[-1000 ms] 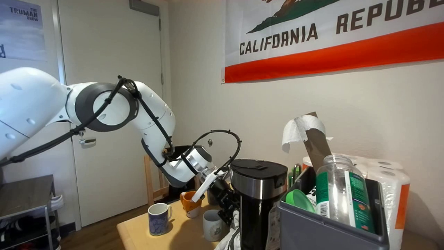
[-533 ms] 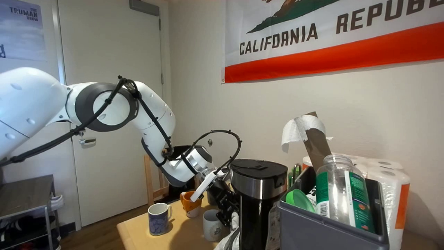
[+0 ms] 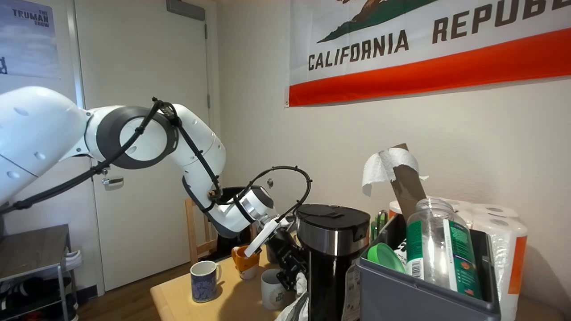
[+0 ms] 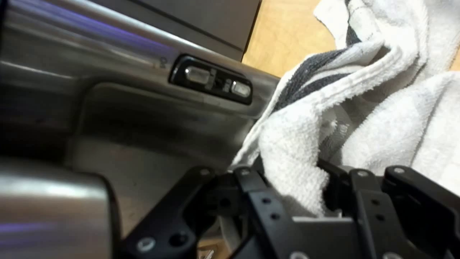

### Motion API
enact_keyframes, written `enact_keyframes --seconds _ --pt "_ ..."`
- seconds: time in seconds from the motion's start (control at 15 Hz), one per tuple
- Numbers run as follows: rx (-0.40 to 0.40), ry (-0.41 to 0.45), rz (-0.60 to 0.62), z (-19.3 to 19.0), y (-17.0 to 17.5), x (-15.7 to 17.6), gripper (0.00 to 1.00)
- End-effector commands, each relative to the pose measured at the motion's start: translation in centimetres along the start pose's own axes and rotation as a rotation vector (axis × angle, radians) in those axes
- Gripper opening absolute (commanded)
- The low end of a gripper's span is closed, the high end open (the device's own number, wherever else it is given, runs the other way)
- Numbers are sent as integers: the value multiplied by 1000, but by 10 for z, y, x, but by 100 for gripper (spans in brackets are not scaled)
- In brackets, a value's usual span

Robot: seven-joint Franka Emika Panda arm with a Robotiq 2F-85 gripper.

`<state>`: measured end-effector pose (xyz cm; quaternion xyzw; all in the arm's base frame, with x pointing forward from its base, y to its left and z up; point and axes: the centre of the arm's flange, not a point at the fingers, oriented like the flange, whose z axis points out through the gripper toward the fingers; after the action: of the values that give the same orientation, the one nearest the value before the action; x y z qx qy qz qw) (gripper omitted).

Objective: Use the towel to wipe the coffee marker

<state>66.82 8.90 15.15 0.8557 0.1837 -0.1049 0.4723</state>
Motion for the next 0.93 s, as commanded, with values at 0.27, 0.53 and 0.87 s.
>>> enact_keyframes --seconds 0.27,0.53,0.87 --pt "-22 104 21 -10 8 9 5" --pt "15 35 -20 -9 10 2 5" --pt "104 -58 -100 -9 9 -9 5"
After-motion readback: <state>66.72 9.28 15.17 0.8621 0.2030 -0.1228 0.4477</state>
